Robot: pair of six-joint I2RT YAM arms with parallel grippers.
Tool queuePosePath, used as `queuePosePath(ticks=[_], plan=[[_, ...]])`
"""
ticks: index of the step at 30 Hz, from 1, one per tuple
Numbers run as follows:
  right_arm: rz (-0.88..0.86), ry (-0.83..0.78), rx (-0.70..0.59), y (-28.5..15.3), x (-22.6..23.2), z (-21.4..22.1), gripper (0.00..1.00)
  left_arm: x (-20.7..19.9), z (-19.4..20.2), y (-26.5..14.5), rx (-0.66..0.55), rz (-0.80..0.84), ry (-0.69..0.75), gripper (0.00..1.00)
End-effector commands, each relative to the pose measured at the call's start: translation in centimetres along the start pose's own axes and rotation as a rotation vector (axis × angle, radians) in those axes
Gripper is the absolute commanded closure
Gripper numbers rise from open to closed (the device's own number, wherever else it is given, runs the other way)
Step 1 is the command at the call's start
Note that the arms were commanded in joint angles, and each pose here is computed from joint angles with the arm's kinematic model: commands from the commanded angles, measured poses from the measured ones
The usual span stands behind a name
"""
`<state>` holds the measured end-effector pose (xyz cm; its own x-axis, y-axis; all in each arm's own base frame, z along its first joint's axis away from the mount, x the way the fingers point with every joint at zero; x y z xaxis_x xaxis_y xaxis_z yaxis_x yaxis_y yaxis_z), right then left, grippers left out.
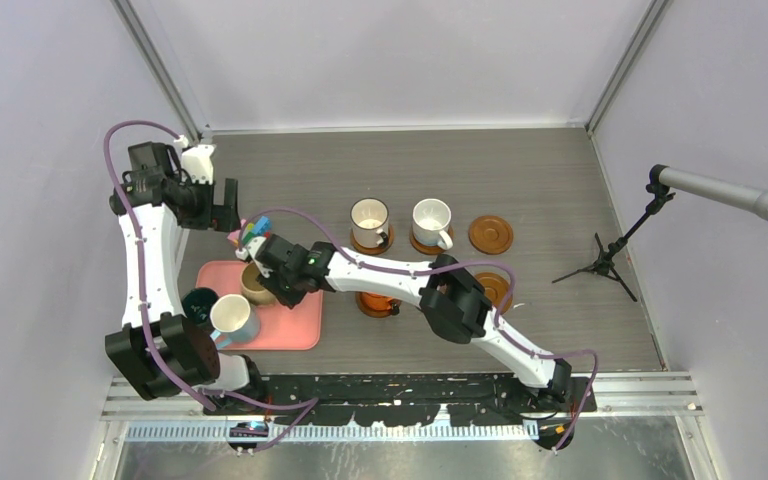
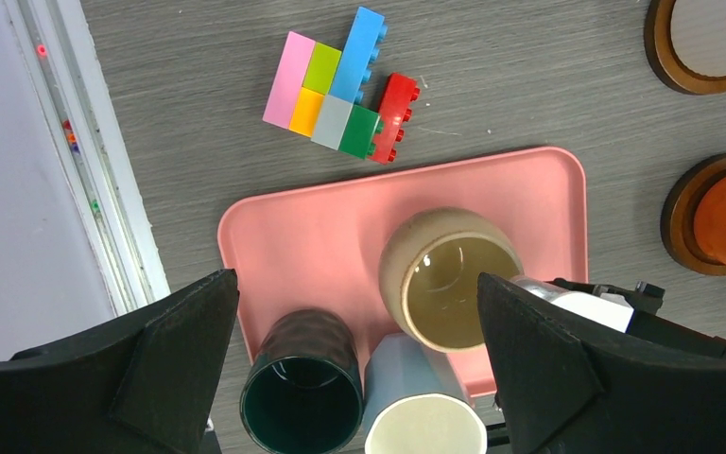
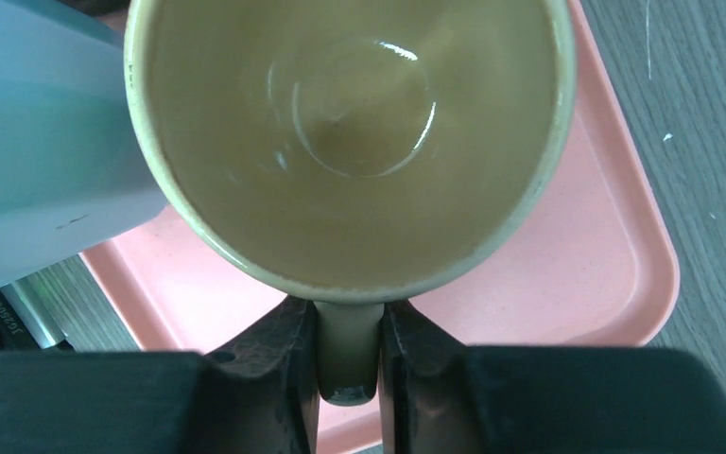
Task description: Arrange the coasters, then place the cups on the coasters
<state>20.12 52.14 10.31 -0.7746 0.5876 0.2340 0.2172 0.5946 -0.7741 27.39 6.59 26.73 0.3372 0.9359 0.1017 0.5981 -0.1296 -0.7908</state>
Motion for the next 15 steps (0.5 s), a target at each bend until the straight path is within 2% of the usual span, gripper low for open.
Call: queuePosePath(ticks=[1,3,4,15], plan=[[-0.009,-0.015,-0.080,-2.5,0.6,-2.7,0.79,0.5,-0.5,0.0,-0.040,-0.005,0.015,0.00],[0.003,-0.027,-0.099,-3.6,0.6,-3.2,0.97,0.5,-0.5,-0.1,-0.041,-0.004,0.014,0.00],[0.017,-0.035,-0.122,-4.5,0.5,-3.7,0.99,0.5,-0.5,0.0,-0.040,-0.003,0.013,0.00],[0.029,-0.112,-0.299,-11.7,0.3,-6.9,1.00,0.7,-1.3,-0.2,-0.048,0.001,-0.030,0.00]])
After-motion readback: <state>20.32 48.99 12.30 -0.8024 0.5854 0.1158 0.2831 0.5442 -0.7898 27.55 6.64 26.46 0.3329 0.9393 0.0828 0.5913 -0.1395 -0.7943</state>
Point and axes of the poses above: each gripper's point midway between its finger pads, its own y axis out along the fingers, its own x axis along the line the jaws close on, z = x × y, the point moved 6 cm from there along -y, back along the fingers, and after that the axes turned 13 degrees about y, right-handed, at the moved point
